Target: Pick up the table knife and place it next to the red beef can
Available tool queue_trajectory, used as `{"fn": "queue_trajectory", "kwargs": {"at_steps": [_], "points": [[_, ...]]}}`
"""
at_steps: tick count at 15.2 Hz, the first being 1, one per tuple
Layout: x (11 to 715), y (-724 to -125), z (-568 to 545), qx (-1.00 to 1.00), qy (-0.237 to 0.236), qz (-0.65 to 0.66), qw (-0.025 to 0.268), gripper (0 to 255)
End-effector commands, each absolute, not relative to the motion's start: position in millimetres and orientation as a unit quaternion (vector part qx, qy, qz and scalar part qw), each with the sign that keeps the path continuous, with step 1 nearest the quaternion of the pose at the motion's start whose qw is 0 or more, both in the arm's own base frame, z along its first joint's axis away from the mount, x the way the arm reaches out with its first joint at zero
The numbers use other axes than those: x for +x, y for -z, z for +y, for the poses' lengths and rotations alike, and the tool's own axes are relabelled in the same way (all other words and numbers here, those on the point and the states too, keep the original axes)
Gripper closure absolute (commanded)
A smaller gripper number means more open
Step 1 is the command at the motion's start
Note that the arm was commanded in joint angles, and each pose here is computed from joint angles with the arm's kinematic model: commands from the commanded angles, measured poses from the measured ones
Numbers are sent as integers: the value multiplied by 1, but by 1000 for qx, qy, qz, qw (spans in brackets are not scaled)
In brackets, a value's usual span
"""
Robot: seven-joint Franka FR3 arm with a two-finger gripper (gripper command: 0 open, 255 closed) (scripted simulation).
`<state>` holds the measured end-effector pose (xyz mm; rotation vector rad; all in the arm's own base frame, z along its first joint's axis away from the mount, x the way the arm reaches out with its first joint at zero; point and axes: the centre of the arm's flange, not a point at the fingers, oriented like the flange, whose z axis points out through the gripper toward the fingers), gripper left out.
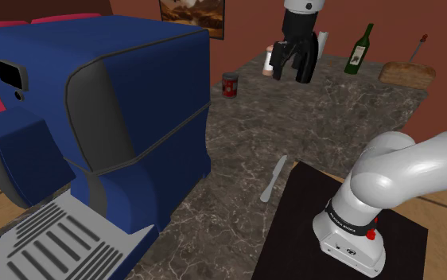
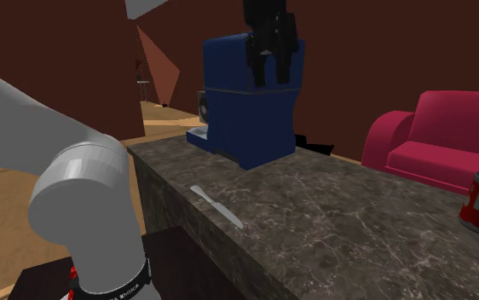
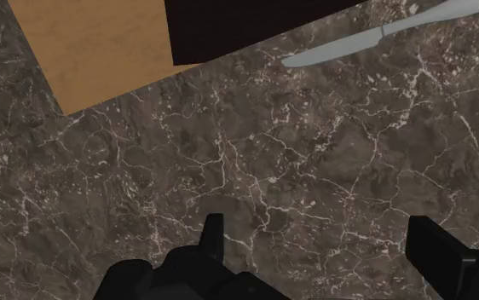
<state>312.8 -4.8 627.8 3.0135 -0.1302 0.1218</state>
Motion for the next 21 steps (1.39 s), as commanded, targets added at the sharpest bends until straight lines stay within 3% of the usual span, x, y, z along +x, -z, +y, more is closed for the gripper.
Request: {"fn": "queue_trajectory", "kwargs": {"at_steps": [1, 21], "points": [[313, -628, -5, 996, -40, -43, 61, 0], [249, -401, 63, 844, 35, -535, 13, 0]]}}
